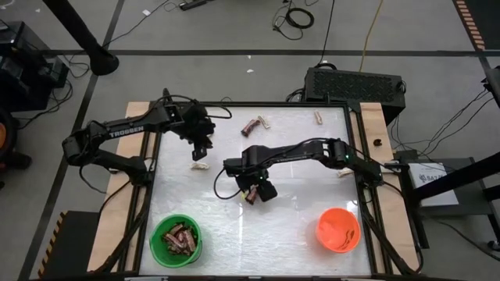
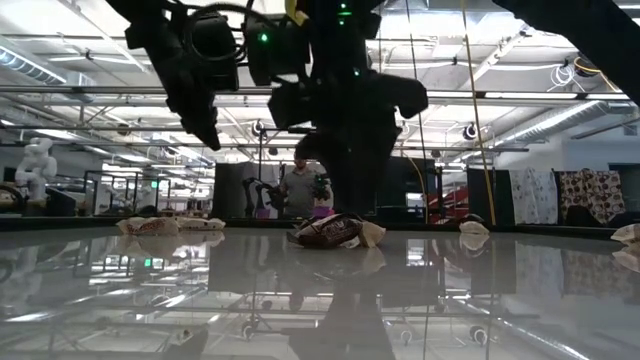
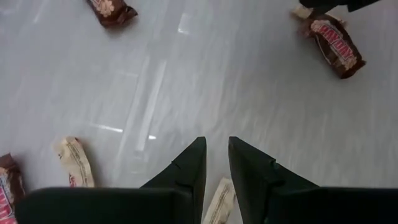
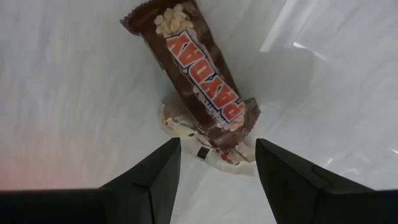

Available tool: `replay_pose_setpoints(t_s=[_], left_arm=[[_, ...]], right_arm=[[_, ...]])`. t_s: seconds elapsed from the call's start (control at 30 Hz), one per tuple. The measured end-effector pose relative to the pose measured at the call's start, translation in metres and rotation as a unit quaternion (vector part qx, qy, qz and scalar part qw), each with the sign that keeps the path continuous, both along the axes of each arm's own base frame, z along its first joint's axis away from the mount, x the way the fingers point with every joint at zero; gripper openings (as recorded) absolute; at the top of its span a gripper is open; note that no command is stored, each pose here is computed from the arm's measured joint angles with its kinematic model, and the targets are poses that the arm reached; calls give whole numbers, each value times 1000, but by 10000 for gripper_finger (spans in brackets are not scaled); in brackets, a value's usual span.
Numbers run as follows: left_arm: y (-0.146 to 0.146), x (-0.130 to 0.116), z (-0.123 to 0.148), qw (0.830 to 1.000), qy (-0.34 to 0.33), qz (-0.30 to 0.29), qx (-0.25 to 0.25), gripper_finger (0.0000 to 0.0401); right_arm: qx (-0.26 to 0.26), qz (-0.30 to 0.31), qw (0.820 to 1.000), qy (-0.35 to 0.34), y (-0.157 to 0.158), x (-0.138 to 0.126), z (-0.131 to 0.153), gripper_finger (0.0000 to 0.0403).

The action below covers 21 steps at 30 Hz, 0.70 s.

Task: Sort candy by brand, put in halloween buckets
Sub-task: Put the brown chocolate bar into the green bucket

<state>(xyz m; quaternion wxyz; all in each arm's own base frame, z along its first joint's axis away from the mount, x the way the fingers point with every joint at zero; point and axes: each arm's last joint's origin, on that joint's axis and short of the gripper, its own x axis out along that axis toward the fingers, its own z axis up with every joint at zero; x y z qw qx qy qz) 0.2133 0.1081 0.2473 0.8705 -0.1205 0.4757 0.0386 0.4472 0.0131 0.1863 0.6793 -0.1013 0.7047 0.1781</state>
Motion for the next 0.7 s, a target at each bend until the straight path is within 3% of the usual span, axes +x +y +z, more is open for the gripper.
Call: replay_pose_setpoints(t_s=[0.4,0.53,0.7], left_arm=[[-5,5,1,1000,-13,-12,6,75],[-5,5,1,1000,-13,-12,6,75],[-4,6,2,1000,-16,-12,8,75]], right_arm=[[-35,8,999,12,3,-5,-24,185],[-38,6,999,7,3,-4,-24,146],[-38,-4,999,1,3,-3,-24,66]])
